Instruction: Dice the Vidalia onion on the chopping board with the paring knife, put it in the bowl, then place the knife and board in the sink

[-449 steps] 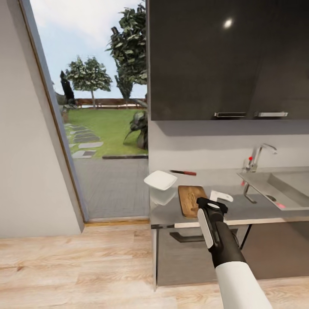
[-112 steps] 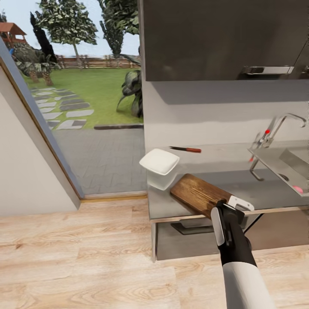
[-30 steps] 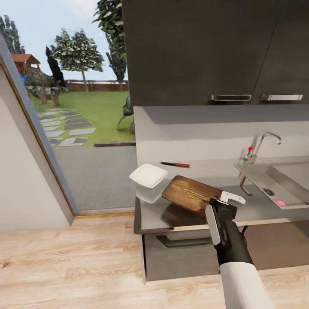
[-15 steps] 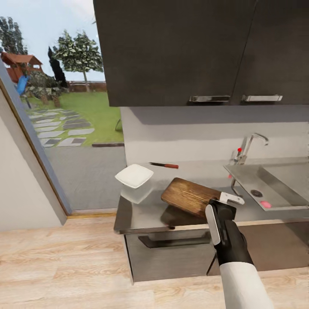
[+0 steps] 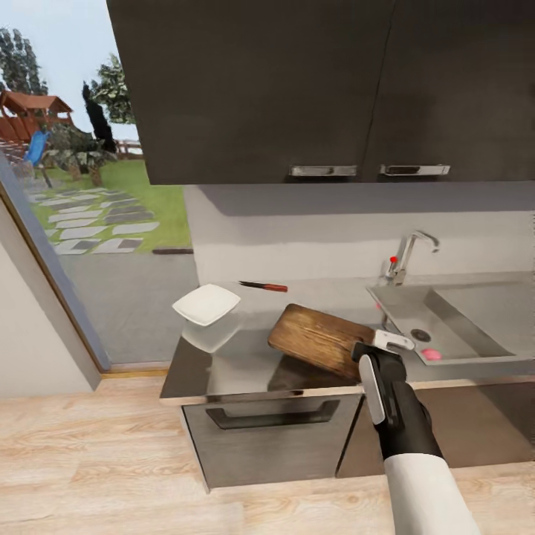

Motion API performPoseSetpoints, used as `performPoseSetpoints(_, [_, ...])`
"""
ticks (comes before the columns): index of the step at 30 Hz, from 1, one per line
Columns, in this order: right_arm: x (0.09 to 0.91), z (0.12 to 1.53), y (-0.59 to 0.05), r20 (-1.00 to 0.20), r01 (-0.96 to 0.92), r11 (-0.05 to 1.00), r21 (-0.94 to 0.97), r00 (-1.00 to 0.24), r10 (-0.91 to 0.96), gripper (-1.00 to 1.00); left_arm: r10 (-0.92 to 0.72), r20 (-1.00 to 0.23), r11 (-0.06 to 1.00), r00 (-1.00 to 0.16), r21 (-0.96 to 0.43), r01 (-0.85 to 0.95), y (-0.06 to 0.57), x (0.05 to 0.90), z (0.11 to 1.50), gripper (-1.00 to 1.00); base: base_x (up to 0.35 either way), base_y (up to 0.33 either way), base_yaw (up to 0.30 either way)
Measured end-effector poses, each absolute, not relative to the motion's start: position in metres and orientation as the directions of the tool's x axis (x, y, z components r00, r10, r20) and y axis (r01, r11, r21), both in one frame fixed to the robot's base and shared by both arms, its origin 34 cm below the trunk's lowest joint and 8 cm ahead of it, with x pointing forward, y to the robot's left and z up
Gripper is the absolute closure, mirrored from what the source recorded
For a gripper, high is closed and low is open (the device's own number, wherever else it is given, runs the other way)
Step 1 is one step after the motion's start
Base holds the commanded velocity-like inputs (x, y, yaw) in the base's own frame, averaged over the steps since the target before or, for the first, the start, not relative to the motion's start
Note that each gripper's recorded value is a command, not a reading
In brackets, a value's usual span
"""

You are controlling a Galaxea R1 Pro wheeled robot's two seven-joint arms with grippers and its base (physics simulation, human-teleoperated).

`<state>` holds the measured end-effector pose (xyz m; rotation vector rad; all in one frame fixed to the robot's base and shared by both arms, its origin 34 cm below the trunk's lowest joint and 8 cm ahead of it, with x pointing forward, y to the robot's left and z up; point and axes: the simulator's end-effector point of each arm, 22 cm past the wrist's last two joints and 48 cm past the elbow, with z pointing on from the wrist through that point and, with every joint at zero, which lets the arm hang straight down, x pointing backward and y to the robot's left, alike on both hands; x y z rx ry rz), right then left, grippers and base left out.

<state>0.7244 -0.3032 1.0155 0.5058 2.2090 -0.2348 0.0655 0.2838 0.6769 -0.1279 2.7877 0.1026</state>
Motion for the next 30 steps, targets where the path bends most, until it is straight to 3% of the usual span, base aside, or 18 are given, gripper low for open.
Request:
performPoseSetpoints(12, [0.743, 1.027, -0.28, -0.804, 0.257, 0.966, -0.008, -0.576, 0.146, 1.0, -0.076, -0.345, 0.993, -0.935, 0.056, -0.101, 0.284, 0.066, 0.677, -1.0, 0.0, -0.305, 0.0])
performPoseSetpoints(18, [0.738, 1.015, -0.248, -0.759, 0.119, 0.993, 0.01, -0.646, 0.085, 1.0, -0.075, -0.346, 0.993, -0.935, 0.057, -0.101, 0.285, 0.065, 0.677, -1.0, 0.0, -0.298, 0.0])
performPoseSetpoints(30, [0.737, 1.013, -0.248, -0.751, 0.092, 0.996, 0.007, -0.657, 0.066, 1.0, -0.075, -0.347, 0.993, -0.935, 0.057, -0.101, 0.285, 0.066, 0.677, -1.0, 0.0, -0.044, 0.0])
